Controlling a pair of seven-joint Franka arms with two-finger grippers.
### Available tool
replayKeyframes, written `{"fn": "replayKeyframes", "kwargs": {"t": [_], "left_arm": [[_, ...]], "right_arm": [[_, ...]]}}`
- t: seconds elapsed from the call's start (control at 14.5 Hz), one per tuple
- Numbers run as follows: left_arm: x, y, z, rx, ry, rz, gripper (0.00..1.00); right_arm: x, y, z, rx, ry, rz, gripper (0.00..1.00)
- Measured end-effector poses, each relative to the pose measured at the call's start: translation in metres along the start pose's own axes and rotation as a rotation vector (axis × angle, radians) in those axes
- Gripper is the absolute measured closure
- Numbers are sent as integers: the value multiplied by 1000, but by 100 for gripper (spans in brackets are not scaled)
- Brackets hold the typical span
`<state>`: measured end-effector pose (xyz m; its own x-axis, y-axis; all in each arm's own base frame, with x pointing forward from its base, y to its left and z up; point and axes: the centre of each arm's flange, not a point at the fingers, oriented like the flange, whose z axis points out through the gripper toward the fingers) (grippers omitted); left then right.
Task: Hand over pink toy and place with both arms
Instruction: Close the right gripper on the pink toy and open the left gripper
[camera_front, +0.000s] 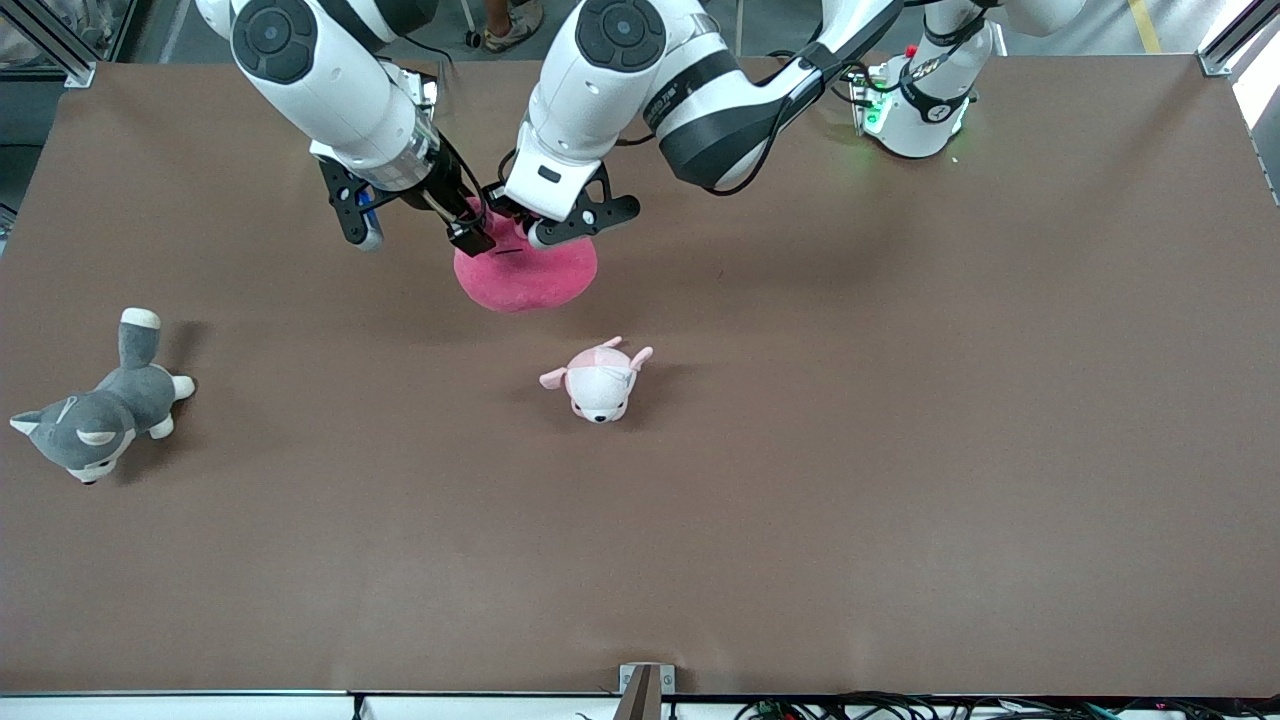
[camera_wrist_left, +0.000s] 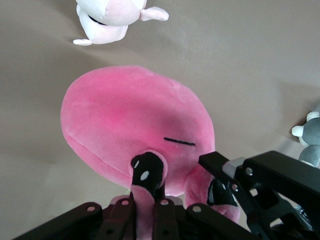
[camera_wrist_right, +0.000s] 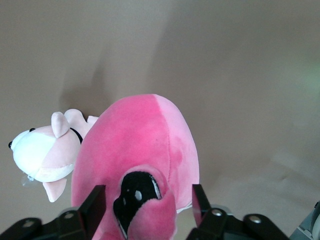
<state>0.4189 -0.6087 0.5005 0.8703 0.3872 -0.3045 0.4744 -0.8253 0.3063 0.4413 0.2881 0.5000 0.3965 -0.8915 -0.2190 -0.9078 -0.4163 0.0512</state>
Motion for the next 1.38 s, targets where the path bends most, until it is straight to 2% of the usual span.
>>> {"fn": "replayKeyframes", "kwargs": {"t": [0.07,0.14,0.28,0.48,0.55,0.96,1.1,1.38], "left_arm": [[0,0,0,0,0,0,89],[0,0,0,0,0,0,89],[0,0,0,0,0,0,89],[0,0,0,0,0,0,89],[0,0,0,0,0,0,89],[0,1,-2,-9,2,0,87],[0,2,-4,-15,3,1,73],[-9,6,-36,-54,22,16,32]], "right_arm": [[0,0,0,0,0,0,26],[0,0,0,0,0,0,32],[0,0,0,0,0,0,57],[1,0,-1,2,-1,2,81],[2,0,-2,4,-1,5,85],[9,0,-6,13,-3,13,85],[23,-2,-9,15,-5,11,85],[94,-2,-21,28,-10,-10,85]]}}
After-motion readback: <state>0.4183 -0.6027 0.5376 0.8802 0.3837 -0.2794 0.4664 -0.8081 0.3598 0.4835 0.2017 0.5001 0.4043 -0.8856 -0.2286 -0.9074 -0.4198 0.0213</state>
